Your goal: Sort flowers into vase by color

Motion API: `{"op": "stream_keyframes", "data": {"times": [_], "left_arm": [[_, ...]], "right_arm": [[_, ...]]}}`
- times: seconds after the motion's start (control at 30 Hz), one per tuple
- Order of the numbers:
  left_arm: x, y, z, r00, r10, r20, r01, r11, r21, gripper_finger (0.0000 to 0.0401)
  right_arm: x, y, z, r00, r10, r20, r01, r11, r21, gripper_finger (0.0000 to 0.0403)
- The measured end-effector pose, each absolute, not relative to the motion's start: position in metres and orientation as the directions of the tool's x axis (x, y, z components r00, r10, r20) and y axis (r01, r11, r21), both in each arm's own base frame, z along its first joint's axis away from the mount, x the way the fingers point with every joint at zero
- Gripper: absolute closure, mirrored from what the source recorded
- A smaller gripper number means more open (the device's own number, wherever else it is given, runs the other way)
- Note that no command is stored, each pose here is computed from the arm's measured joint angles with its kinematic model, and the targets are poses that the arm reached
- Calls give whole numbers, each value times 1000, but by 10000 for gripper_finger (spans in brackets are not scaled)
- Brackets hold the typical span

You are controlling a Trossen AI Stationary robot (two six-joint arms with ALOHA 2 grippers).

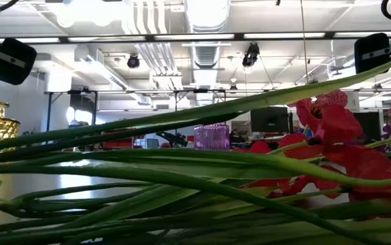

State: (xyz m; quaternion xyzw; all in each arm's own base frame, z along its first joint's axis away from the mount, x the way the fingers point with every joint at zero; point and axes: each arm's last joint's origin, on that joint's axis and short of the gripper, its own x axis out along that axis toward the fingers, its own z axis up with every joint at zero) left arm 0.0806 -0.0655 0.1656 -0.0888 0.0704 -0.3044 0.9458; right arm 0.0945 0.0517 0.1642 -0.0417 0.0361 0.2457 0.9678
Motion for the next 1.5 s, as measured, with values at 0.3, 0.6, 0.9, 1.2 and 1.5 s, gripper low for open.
{"op": "stream_keyframes", "data": {"times": [0.3,0.6,0.9,1.2,1.5], "left_arm": [[81,-66,166,805,-588,-79,563,799,-211,401],[81,-66,166,805,-588,-79,563,799,-211,401],[81,-66,166,805,-589,-79,564,799,-211,401],[81,-66,166,805,-588,-79,563,799,-211,401],[81,-66,166,805,-588,-79,563,799,-211,401]], "right_arm": [[94,52,164,877,472,-90,-478,876,-63,390],[94,52,164,877,473,-90,-479,876,-63,390],[95,52,164,877,473,-90,-479,876,-63,390],[95,51,170,893,449,-35,-440,886,150,390],[102,54,166,910,408,-77,-239,666,707,390]]}}
